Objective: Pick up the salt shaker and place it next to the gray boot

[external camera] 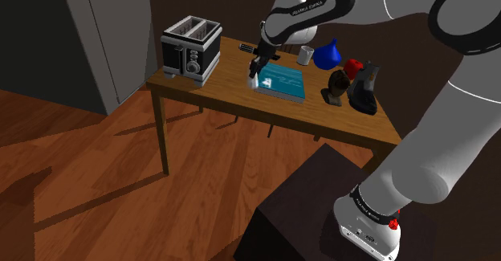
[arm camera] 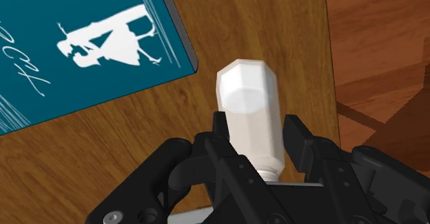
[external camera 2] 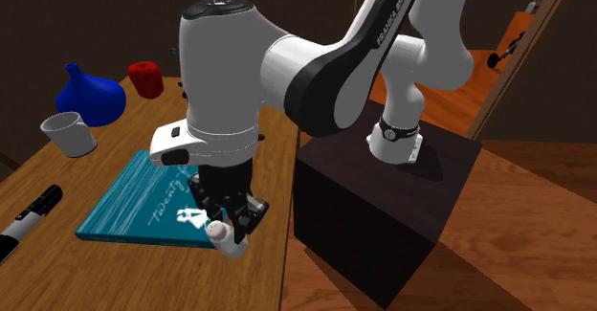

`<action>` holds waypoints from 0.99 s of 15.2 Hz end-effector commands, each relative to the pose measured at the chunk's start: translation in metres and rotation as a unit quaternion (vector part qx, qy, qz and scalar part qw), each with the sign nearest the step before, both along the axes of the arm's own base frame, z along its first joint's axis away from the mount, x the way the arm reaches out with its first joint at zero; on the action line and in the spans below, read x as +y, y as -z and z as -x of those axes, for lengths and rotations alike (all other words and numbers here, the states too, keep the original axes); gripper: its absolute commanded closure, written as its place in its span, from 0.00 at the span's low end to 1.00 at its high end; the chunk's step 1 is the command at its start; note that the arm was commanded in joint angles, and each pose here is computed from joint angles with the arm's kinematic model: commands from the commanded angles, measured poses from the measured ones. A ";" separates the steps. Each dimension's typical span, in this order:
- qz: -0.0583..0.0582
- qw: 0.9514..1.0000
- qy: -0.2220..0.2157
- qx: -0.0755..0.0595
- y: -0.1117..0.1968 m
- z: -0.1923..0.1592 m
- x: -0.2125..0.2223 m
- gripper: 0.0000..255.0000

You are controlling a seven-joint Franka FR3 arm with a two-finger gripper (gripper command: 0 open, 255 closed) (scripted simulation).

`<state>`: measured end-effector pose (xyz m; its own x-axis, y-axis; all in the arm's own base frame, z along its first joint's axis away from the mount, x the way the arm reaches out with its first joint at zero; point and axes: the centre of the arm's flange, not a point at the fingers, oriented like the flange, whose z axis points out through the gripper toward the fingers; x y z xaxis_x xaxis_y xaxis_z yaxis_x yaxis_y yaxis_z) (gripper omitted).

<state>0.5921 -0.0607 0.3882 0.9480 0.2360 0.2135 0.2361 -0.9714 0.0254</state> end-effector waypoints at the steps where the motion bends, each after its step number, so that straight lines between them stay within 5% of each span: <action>1: 0.000 1.000 0.000 0.000 -0.011 -0.001 0.000 1.00; 15: 0.000 1.000 0.000 0.000 -0.085 -0.001 0.000 1.00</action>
<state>0.5932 -0.0609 0.4673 0.9480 0.2360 0.2135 0.2361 -0.9714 0.0255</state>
